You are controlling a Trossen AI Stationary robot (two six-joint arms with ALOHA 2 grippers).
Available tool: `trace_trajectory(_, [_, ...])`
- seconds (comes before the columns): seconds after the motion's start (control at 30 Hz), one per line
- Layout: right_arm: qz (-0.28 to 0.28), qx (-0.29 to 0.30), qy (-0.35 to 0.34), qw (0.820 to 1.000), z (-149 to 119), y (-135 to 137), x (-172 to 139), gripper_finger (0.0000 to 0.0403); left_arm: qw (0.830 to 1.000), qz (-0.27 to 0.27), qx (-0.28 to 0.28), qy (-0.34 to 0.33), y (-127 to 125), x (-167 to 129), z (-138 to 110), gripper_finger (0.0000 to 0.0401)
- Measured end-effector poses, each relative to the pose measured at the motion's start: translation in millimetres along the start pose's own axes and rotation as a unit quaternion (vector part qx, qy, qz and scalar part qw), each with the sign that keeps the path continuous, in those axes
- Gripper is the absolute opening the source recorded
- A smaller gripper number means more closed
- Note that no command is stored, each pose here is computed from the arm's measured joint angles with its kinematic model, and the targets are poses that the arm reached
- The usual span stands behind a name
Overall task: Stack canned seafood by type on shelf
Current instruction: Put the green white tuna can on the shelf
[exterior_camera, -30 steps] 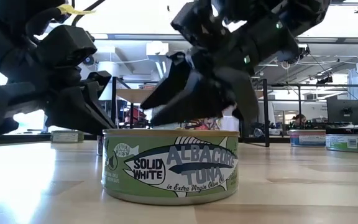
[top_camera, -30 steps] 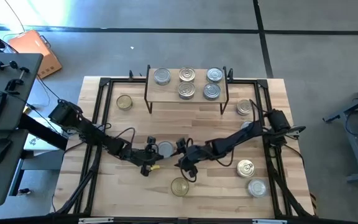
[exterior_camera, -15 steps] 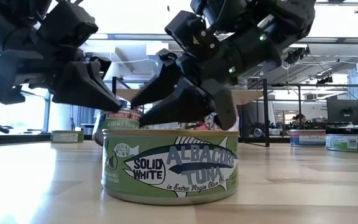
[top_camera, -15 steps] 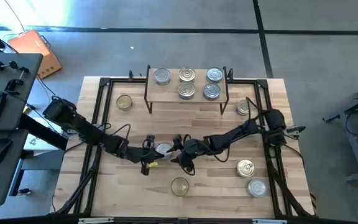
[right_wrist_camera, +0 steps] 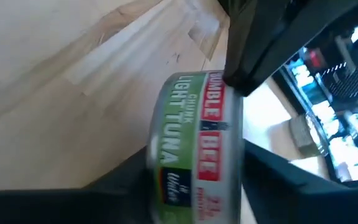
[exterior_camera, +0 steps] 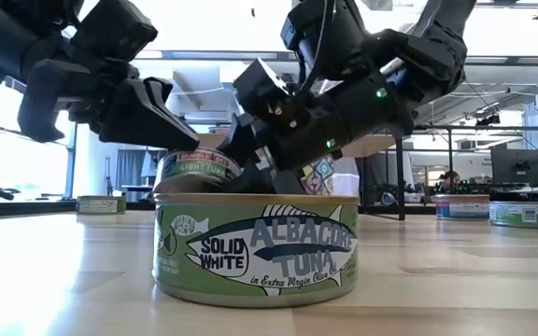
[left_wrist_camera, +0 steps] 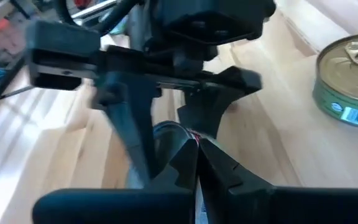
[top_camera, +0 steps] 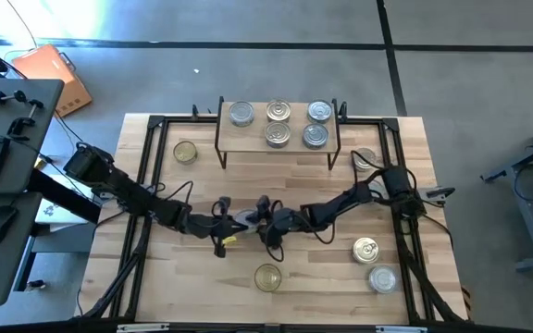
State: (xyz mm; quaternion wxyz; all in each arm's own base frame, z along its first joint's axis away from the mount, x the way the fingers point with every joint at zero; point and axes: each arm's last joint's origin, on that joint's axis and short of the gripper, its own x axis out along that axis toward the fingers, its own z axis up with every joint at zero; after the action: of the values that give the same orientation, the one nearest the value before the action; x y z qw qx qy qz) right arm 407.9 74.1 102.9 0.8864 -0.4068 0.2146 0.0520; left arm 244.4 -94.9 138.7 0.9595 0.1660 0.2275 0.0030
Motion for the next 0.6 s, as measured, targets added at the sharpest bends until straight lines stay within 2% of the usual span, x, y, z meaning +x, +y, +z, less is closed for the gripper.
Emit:
trace_trajectory(0.1, [-0.005, 0.037, 0.004, 0.999, 1.8, -0.1, -1.3, 0.0111, 1.000, 0.021, 0.008, 0.002, -3.4, -6.6, 2.6, 0.0001])
trace_trajectory(0.2, [-0.038, 0.031, 0.037, 0.998, 5.0, -2.9, -5.0, 0.0109, 0.999, 0.030, 0.013, 0.016, -7.9, -23.2, 13.0, 0.0008])
trace_trajectory(0.3, [-0.095, 0.006, 0.071, 0.993, 19.5, -20.1, -8.0, 0.0109, 0.998, 0.024, 0.003, 0.056, -12.0, -46.6, 19.6, 0.0017])
trace_trajectory(0.43, [-0.164, -0.014, 0.103, 0.981, 44.0, -70.6, -6.6, 0.0109, 0.996, 0.012, -0.053, 0.075, -12.6, -73.8, 22.5, 0.0020])
trace_trajectory(0.53, [-0.177, -0.021, 0.160, 0.971, 47.0, -116.4, -0.6, 0.0109, 0.995, 0.027, -0.068, 0.064, -12.0, -85.6, 24.2, 0.0017])
trace_trajectory(0.6, [-0.189, 0.001, 0.182, 0.965, 46.0, -148.6, 1.5, 0.0109, 0.996, 0.033, -0.071, 0.049, -12.3, -89.9, 27.2, 0.0015])
